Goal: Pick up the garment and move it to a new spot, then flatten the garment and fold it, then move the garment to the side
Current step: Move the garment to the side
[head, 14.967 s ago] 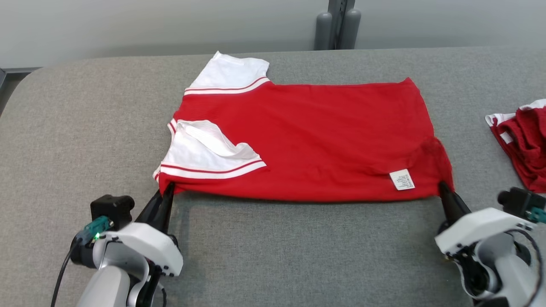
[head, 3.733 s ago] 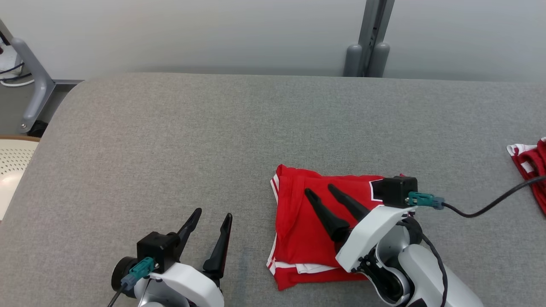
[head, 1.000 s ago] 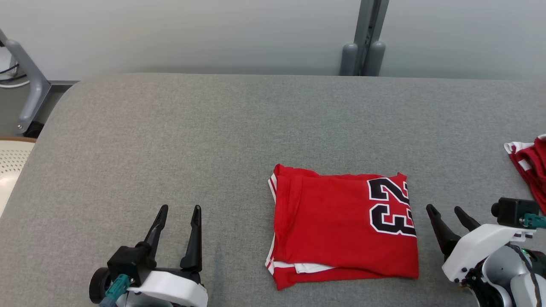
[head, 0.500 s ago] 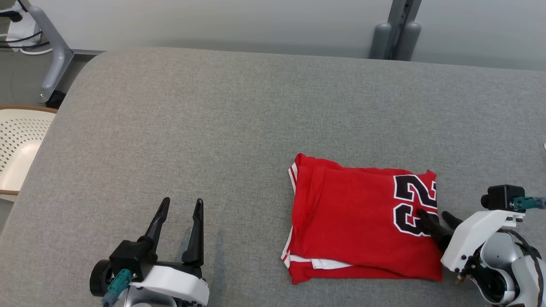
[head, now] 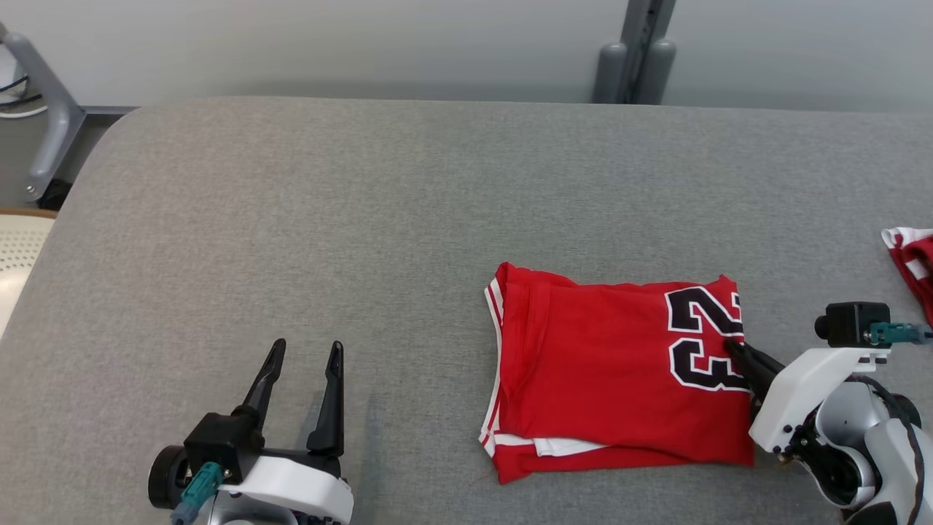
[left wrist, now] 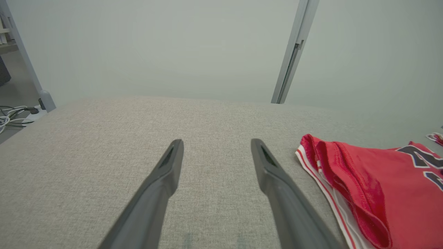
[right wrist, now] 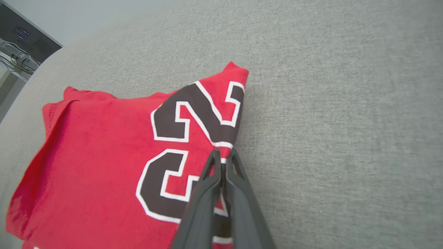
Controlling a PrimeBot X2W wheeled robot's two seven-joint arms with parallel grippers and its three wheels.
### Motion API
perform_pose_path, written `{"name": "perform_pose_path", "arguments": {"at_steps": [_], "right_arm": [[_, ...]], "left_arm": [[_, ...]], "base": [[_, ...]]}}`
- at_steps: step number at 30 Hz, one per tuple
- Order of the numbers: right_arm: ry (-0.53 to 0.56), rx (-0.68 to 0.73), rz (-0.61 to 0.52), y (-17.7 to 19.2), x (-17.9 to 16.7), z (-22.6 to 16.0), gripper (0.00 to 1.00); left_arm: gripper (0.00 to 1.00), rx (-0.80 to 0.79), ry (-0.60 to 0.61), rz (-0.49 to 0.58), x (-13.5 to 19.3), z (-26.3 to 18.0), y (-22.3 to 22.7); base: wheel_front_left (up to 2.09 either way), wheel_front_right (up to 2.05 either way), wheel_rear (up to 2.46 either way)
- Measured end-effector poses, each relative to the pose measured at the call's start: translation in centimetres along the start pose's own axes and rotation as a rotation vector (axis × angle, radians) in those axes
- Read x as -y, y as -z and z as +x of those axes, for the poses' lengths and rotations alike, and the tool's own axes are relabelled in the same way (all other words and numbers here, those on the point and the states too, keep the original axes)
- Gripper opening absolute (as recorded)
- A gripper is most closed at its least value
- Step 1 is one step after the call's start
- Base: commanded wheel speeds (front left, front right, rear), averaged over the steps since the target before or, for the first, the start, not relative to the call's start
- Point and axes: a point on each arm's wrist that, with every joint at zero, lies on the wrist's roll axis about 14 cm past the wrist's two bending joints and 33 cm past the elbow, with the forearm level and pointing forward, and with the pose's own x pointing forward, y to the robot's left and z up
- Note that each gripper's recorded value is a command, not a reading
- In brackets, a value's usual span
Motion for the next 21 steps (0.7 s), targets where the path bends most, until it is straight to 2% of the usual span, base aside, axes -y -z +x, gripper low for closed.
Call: {"name": "perform_pose_path", "arguments": {"at_steps": [7,16,21], "right_arm": [[0.108,0.092,-0.017,-2.3,4.5,-3.2,0.00],[0.285,0.189,-0.026,-4.1,10.6,-9.5,0.00],[0.365,0.224,-0.027,-4.5,12.9,-12.6,0.00]], "left_arm": [[1.00,-0.010,0.110,0.006,3.3,1.4,0.5],[1.00,-0.035,0.303,0.007,9.6,3.2,1.6],[1.00,-0.048,0.410,0.014,13.2,4.0,2.3]], "base": [[0.00,0.00,0.00],[0.00,0.00,0.00],[0.00,0.00,0.00]]}}
